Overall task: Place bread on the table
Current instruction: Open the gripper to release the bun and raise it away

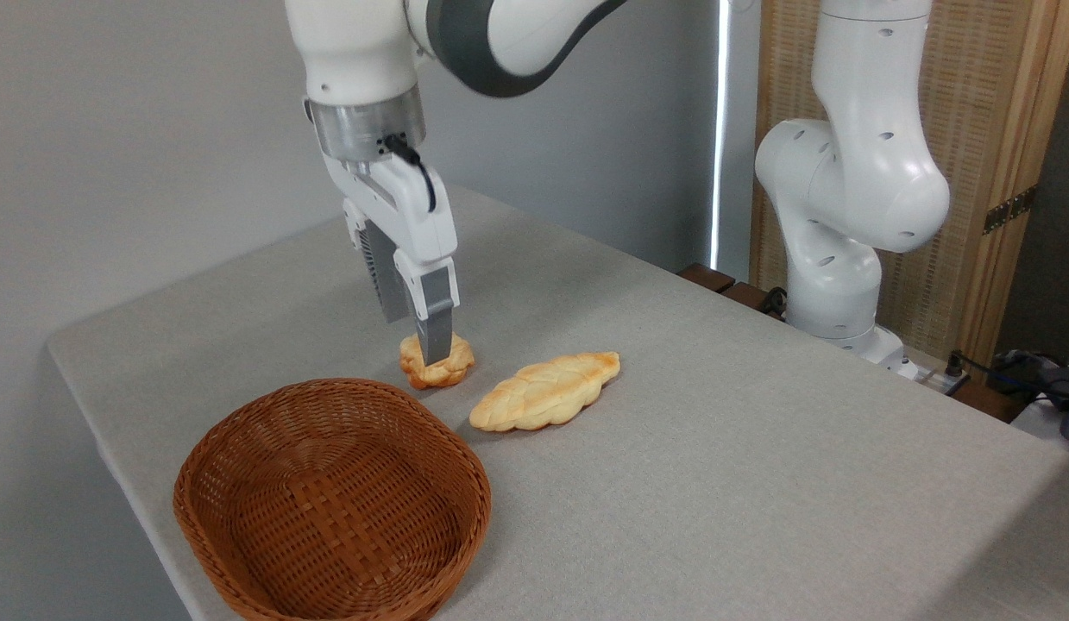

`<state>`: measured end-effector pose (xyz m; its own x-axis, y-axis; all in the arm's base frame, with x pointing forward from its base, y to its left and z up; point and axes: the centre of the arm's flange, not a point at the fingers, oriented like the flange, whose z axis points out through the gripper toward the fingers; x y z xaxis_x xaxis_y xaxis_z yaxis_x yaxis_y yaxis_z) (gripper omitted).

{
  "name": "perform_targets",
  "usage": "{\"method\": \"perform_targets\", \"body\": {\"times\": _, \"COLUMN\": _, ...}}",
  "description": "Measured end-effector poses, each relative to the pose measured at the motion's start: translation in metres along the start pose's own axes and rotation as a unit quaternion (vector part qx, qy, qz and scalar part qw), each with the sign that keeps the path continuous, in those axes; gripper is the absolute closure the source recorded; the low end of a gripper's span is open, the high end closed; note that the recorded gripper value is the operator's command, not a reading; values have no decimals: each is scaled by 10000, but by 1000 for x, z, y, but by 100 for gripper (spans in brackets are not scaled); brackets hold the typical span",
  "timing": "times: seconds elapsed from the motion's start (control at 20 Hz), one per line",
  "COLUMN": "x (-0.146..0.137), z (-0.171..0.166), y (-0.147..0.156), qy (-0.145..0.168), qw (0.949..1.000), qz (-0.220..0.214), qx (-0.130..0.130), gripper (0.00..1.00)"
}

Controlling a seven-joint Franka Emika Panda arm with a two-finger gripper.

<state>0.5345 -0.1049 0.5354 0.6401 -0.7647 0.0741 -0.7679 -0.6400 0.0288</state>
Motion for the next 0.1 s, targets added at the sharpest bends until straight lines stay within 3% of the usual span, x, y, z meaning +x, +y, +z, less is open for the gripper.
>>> {"method": "perform_targets", "body": {"times": 0.1, "x": -9, "z": -10, "y": -15, "qy": 83, "qw": 9998, "qz": -197, "qx": 64, "gripper": 0}}
